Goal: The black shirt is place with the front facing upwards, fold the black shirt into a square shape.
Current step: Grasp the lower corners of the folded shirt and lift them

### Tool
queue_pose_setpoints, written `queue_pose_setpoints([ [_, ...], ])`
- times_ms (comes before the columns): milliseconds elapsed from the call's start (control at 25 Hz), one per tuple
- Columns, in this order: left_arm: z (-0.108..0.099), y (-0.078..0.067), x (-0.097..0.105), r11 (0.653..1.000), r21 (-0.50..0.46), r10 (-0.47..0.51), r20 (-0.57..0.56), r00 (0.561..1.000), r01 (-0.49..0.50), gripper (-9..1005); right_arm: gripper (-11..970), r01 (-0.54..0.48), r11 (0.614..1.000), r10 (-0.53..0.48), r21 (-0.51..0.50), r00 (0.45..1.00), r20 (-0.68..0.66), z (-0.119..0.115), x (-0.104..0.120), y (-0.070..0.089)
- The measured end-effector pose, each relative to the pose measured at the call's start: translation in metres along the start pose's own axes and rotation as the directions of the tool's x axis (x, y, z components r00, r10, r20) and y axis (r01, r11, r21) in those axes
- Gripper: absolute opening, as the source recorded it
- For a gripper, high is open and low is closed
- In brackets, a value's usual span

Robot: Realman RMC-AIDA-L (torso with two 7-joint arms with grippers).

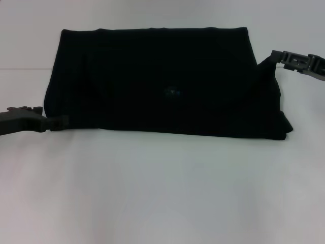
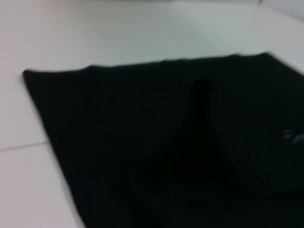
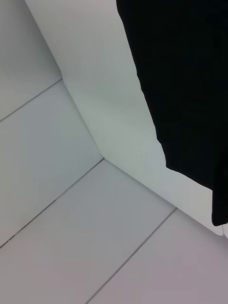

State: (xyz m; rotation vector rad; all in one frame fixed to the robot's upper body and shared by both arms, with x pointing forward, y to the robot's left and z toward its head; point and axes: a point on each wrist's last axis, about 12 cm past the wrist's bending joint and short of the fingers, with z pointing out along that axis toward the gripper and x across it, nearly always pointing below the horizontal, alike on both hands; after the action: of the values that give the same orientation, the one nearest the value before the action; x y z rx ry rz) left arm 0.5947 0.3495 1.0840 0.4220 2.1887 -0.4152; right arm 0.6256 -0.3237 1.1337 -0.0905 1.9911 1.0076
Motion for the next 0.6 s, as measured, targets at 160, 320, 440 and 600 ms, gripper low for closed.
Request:
queue_pose_setpoints([
  [160, 0.017, -0.004, -0.006, 0.999, -0.043, 0.008, -0.061, 0.998, -0.011, 901, 874, -0.006, 1.000, 0.006, 0.008, 1.000, 0.004, 0.003, -0.002, 0.000],
  [320, 0.025, -0.006, -0.010, 0.998, -0.051, 0.021, -0.088, 0.996, -0.026, 902, 874, -0.010, 1.000, 0.010, 0.008, 1.000, 0.005, 0.005, -0.001, 0.001],
  [440, 0.026, -0.006, -0.012, 0.998, -0.053, 0.022, -0.088, 0.996, -0.027, 902, 874, -0.013, 1.000, 0.012, 0.008, 1.000, 0.006, 0.004, -0.002, 0.001],
  [600, 0.026, -0.005, -0.013, 0.998, -0.055, 0.019, -0.097, 0.995, -0.024, 901, 874, -0.014, 1.000, 0.014, 0.013, 1.000, 0.009, 0.004, -0.002, 0.000],
])
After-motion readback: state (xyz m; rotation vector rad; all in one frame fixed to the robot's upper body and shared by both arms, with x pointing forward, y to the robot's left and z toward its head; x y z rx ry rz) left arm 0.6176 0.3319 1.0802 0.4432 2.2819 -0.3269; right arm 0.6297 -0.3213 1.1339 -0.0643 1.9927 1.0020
